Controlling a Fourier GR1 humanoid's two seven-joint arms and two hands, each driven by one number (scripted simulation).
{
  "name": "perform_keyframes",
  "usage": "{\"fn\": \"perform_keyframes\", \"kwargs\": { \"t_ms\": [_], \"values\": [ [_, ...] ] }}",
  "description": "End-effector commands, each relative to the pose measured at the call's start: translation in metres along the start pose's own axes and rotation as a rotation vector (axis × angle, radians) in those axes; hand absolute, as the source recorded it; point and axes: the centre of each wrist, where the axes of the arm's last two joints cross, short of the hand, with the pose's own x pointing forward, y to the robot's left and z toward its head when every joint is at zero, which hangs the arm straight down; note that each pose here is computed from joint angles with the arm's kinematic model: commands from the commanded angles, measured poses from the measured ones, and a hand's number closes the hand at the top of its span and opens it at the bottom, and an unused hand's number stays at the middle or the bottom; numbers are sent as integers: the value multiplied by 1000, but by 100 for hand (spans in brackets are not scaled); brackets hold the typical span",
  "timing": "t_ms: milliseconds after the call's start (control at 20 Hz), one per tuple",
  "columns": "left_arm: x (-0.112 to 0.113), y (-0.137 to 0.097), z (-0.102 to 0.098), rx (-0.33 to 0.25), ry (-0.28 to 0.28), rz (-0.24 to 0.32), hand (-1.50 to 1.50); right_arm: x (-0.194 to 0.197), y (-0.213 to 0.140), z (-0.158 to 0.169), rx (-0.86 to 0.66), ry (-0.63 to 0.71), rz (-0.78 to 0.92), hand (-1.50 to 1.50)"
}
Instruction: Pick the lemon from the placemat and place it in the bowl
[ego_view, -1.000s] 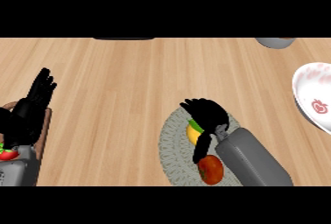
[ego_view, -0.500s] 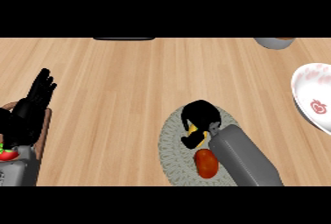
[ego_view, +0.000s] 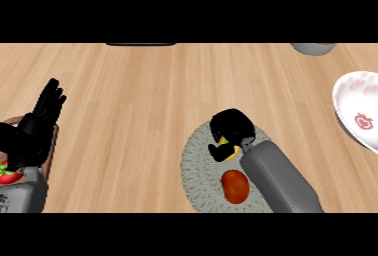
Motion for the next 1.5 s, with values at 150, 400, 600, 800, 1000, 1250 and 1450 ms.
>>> {"fn": "perform_keyframes", "kwargs": {
  "t_ms": [150,400,600,800,1000,1250,1450],
  "values": [
    [-9,14,10,37,26,1,0,-109,4,64,-156,293,-111,150],
    [-21,14,11,34,11,-17,0,-109,-26,124,-284,295,-63,150],
    [-14,8,11,44,26,-20,0,-103,-85,162,-572,326,-47,150],
    [-1,21,5,48,24,7,0,-92,-111,202,-807,351,-130,150],
    [-5,9,1,39,11,9,0,-111,-117,245,-877,403,-215,150],
    [2,-13,2,9,3,5,0,-147,-136,261,-905,461,-290,150],
    [-12,12,0,6,-5,-1,0,-174,-142,250,-890,448,-364,150]
  ]
}}
